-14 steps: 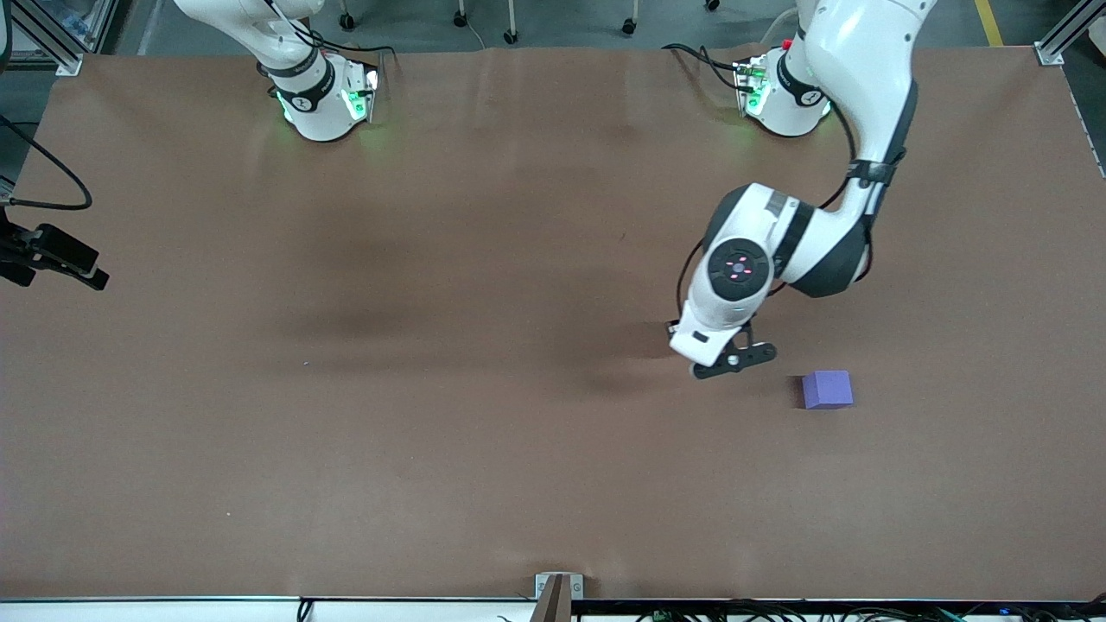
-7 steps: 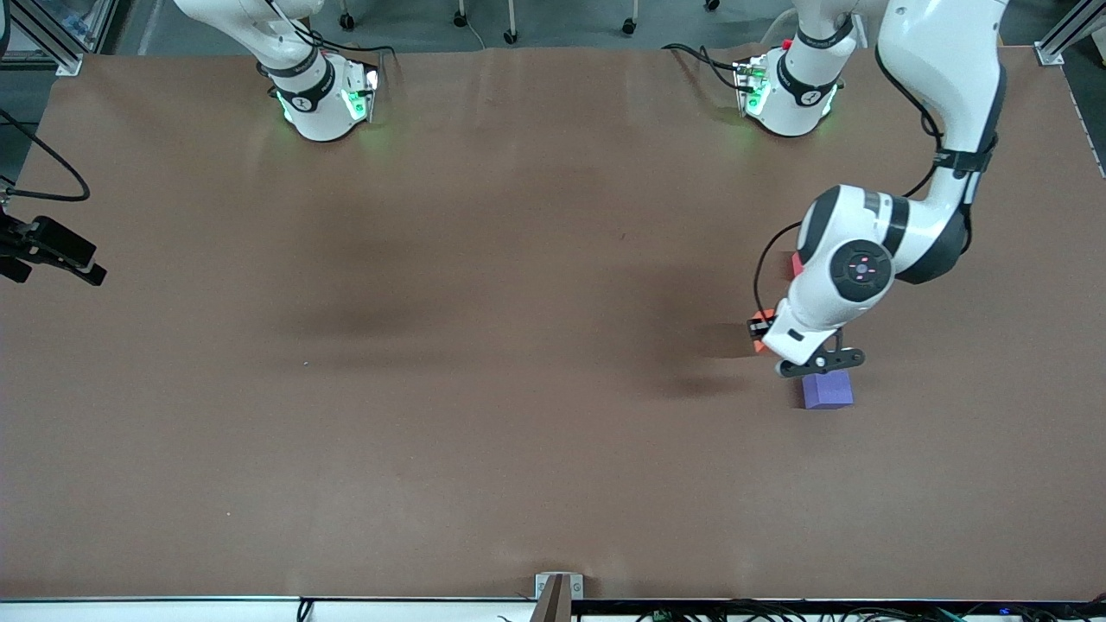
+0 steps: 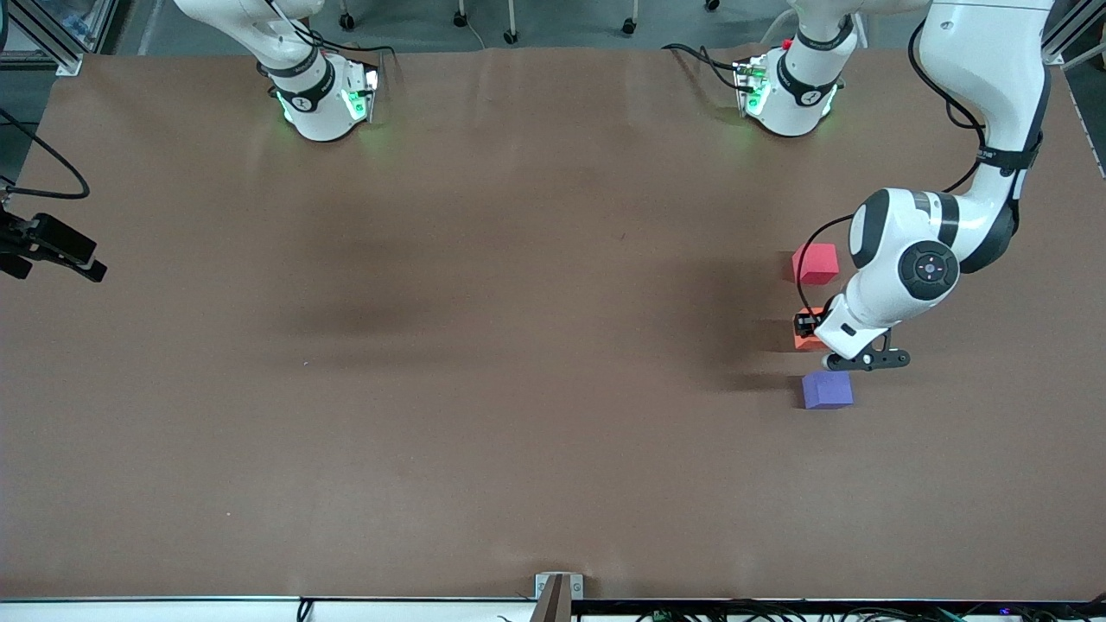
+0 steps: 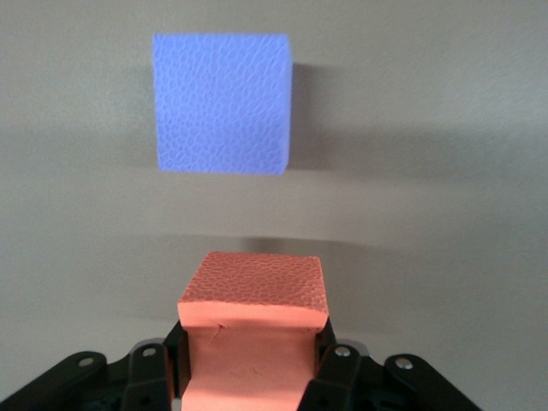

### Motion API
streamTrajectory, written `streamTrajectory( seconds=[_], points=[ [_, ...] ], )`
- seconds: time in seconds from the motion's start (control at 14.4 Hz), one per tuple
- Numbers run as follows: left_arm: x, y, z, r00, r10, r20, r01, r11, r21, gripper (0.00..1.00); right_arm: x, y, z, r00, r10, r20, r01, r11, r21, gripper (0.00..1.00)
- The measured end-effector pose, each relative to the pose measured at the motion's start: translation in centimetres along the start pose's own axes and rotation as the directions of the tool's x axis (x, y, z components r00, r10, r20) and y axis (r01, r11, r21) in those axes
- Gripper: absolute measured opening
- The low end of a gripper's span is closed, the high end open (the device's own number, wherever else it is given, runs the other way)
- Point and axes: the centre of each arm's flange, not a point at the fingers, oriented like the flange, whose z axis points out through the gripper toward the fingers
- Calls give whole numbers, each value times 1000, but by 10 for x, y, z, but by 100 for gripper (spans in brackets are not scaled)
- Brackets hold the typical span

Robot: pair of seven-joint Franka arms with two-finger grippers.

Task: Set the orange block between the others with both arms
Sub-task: 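Lower the orange cube between the pink and purple cubes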

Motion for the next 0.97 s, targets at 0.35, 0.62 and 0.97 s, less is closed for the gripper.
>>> streamTrajectory(
  seconds=[0.35, 0.62, 0.97],
  points=[
    [-12, -19, 21, 1000, 6, -12, -6, 1000, -11, 55, 0, -4, 0, 999, -49, 0, 49, 999, -2, 100],
    [-17, -21, 29, 1000, 9, -23, -10, 1000, -16, 55, -4, -3, 2, 998, -51, 35, 52, 999, -4, 100],
    [-20, -19, 38, 999, 12, -34, -13, 1000, -20, 55, -5, -3, 3, 997, -55, 45, 56, 998, -15, 100]
  ],
)
